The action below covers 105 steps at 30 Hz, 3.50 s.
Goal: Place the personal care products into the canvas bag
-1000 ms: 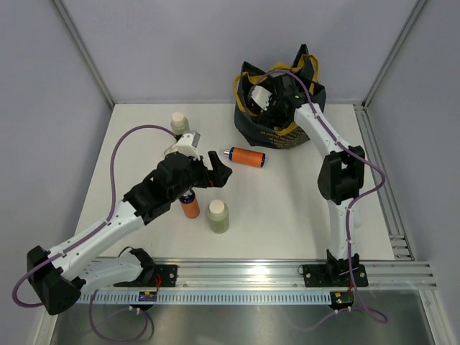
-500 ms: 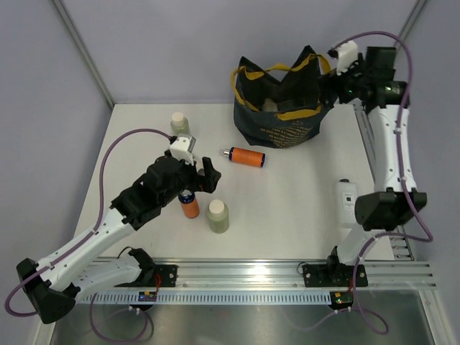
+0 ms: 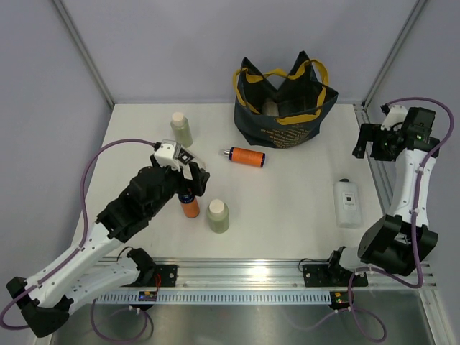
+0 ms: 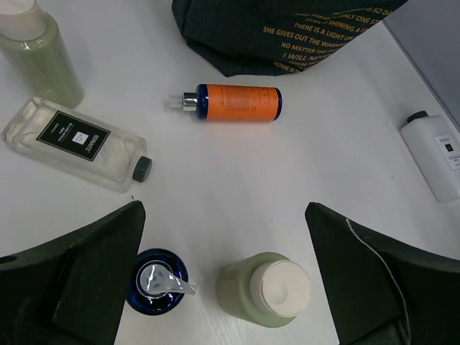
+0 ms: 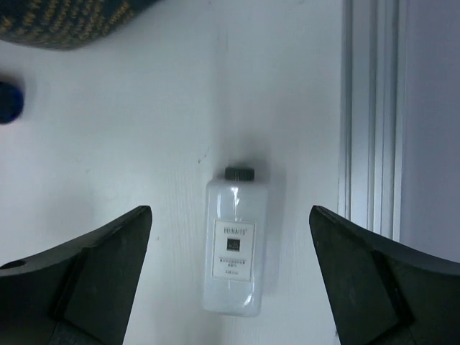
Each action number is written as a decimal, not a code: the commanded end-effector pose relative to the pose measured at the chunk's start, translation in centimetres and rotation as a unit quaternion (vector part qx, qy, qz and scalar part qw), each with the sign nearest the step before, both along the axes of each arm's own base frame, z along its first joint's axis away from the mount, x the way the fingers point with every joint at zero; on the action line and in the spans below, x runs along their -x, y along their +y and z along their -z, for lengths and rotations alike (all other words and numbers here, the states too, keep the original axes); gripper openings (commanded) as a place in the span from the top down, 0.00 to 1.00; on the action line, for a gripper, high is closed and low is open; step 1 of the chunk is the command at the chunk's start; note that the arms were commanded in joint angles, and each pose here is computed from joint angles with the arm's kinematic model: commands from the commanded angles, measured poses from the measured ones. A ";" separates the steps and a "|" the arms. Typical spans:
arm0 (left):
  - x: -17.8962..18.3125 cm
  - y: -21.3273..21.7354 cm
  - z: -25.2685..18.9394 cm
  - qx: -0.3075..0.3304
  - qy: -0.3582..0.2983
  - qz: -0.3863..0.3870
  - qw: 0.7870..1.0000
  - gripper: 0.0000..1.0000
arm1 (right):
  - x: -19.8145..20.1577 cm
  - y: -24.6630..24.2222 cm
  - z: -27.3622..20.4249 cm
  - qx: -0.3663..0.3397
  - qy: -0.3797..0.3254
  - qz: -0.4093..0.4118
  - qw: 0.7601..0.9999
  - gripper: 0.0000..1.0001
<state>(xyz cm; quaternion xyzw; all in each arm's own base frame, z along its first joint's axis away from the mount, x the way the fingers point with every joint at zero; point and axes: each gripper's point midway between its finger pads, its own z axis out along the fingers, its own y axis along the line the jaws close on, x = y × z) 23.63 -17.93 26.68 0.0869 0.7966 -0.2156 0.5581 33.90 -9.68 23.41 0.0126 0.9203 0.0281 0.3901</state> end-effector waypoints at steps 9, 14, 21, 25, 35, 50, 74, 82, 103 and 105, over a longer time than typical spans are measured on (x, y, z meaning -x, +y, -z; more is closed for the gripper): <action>0.6 1.4 -0.3 0.027 -0.038 -0.015 0.999 0.01 | 5.7 -0.3 13.2 -0.059 0.276 0.060 0.957 0.00; 1.0 1.6 0.7 0.034 -0.032 -0.012 0.999 0.01 | 5.6 -1.3 16.2 -0.037 0.299 0.081 0.950 0.01; 1.1 1.1 1.7 0.037 -0.021 -0.004 0.999 0.01 | 5.3 -0.2 20.4 0.008 0.328 0.059 0.943 0.01; 1.0 0.8 1.5 0.044 -0.022 -0.002 0.999 0.01 | 5.3 -0.8 22.4 0.057 0.356 0.071 0.930 0.01; 0.1 -0.9 0.7 0.053 -0.020 0.014 0.998 0.01 | 4.8 0.6 23.0 0.040 0.399 0.030 0.916 0.44; -0.5 -7.0 -3.3 0.134 0.005 0.100 0.986 0.01 | 0.7 8.7 17.3 -0.409 0.295 -0.088 0.859 0.99; -2.5 -23.5 2.3 0.197 0.180 0.263 0.927 0.01 | -0.6 12.9 8.9 -0.618 0.149 -0.178 0.751 1.00; -2.7 -24.8 3.9 0.154 0.187 0.270 0.932 0.01 | -0.4 13.2 4.1 -0.604 0.101 -0.199 0.765 1.00; -3.3 -23.0 2.1 0.120 0.140 0.259 0.948 0.01 | 2.9 15.5 -13.1 -0.524 -0.058 -0.307 0.793 1.00; -3.4 -23.0 2.0 0.122 0.141 0.258 0.948 0.01 | 3.1 16.1 -14.8 -0.520 -0.066 -0.325 0.787 1.00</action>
